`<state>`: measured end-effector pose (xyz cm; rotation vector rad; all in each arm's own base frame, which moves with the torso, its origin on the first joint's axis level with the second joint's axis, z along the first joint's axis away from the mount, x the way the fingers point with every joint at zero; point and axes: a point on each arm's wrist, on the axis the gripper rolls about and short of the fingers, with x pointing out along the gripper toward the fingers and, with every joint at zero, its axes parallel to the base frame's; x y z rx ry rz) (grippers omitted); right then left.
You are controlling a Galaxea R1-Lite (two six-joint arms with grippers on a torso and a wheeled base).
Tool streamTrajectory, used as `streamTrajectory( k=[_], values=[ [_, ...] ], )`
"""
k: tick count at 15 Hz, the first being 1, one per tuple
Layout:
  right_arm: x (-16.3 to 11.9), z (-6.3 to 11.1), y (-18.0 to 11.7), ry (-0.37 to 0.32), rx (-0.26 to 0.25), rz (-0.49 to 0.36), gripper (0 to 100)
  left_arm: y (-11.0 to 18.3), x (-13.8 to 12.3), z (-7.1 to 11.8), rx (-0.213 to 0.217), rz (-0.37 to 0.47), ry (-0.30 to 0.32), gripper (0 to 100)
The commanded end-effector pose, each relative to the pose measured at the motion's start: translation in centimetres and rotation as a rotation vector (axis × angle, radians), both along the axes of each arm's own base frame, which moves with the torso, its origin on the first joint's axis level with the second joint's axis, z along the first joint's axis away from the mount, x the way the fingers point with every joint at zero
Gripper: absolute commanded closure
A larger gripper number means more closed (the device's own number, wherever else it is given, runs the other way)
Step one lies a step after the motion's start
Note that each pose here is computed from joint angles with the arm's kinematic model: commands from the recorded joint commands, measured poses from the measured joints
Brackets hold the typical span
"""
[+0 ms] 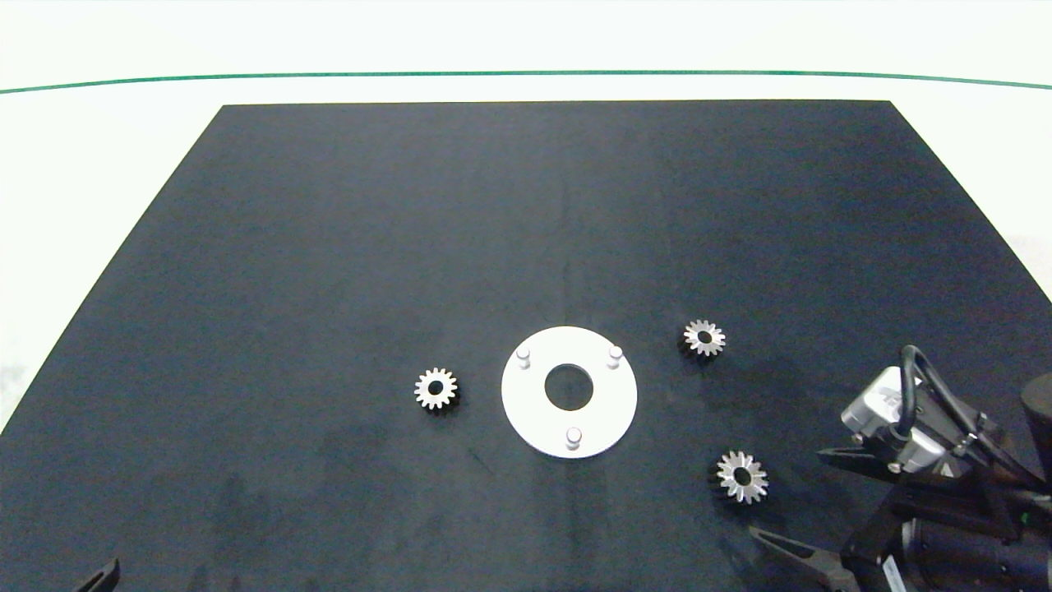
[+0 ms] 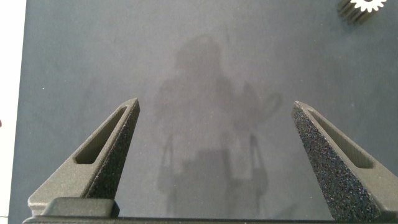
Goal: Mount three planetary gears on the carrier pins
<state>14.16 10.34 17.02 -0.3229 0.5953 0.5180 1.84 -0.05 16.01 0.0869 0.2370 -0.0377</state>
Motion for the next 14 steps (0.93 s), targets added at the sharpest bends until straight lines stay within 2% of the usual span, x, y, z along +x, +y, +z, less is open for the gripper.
streamTrajectory(
  k=[1,10,14],
  values=[
    [1.3,-1.0,1.1,0.050,-0.036,0.006,0,0.0,0.0,0.2,0.001,0.004,-0.007,0],
    [2.9,-2.2,2.8,0.060,-0.058,0.015,0,0.0,0.1,0.6,0.004,0.004,-0.013,0],
    [3.3,-1.9,3.1,0.045,-0.049,0.011,7,0.0,0.0,0.8,0.004,0.005,-0.022,0]
  ],
)
